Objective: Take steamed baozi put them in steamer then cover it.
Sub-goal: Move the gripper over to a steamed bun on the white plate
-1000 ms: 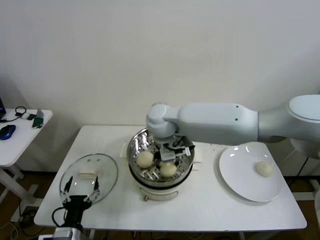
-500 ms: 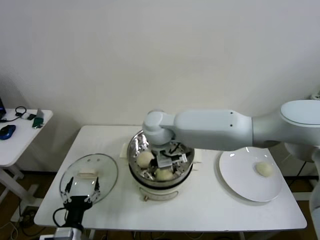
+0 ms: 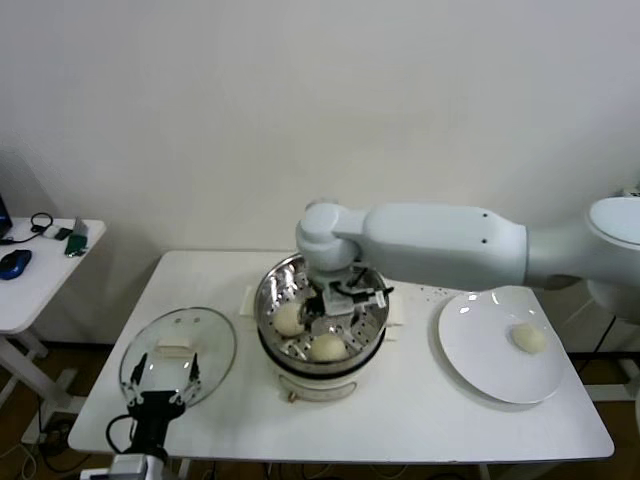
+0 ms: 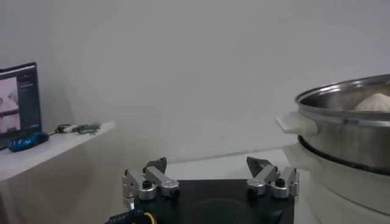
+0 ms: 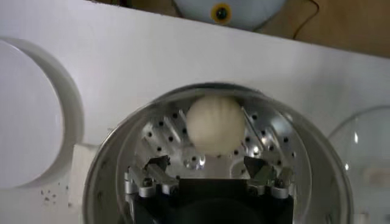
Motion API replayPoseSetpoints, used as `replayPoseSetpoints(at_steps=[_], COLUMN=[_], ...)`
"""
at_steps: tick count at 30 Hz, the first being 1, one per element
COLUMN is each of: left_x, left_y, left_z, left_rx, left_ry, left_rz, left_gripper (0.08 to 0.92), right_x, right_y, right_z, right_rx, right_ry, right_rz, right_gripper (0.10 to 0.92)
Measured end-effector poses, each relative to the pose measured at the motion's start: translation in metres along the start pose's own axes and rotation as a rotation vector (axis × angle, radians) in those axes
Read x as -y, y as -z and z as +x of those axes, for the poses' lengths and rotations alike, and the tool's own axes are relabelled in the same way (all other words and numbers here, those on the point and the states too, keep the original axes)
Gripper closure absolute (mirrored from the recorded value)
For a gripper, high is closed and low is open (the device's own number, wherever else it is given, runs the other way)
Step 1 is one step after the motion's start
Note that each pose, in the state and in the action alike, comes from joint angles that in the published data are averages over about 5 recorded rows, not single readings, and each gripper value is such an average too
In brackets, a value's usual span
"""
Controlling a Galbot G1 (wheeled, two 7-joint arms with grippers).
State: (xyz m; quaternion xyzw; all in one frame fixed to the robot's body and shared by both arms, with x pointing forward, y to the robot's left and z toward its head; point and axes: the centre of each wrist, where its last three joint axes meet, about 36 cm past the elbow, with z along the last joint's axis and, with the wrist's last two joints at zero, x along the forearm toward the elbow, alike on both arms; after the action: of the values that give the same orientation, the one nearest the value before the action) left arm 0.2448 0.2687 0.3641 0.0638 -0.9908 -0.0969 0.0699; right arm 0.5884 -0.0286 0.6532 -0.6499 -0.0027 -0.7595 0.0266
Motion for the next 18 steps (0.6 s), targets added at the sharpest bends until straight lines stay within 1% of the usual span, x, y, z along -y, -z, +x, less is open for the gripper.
replayPoseSetpoints(at_steps=[3,7,12,18], left_x=[0.001,0.003,0.006,0.008], left_y=[0.0,0.001,0.003,0.005], left_z=[-0.001,-0.003,-0.006,-0.011], left_rx=[0.001,0.006,0.015,0.025], left_ry=[-0.004,-0.011,-0.02,-0.023], left_rz=[-0.001,-0.003,-0.003,0.003], left_gripper=[0.177,0.177,0.177,0.177], right_x=[-0.027,-0.078,-0.158,-0.261], right_y=[-0.018,-0.042,-0.059,-0.062], right_z=[0.013,0.026,0.026,0.017], right_rx=[-0.028,-0.058,-0.073,-0.094], right_ry=[-0.038,-0.1,-0.158,-0.165], right_rz=[-0.108,-0.314,-0.622,-0.961], right_gripper=[0.2,0.2,0.2,0.2])
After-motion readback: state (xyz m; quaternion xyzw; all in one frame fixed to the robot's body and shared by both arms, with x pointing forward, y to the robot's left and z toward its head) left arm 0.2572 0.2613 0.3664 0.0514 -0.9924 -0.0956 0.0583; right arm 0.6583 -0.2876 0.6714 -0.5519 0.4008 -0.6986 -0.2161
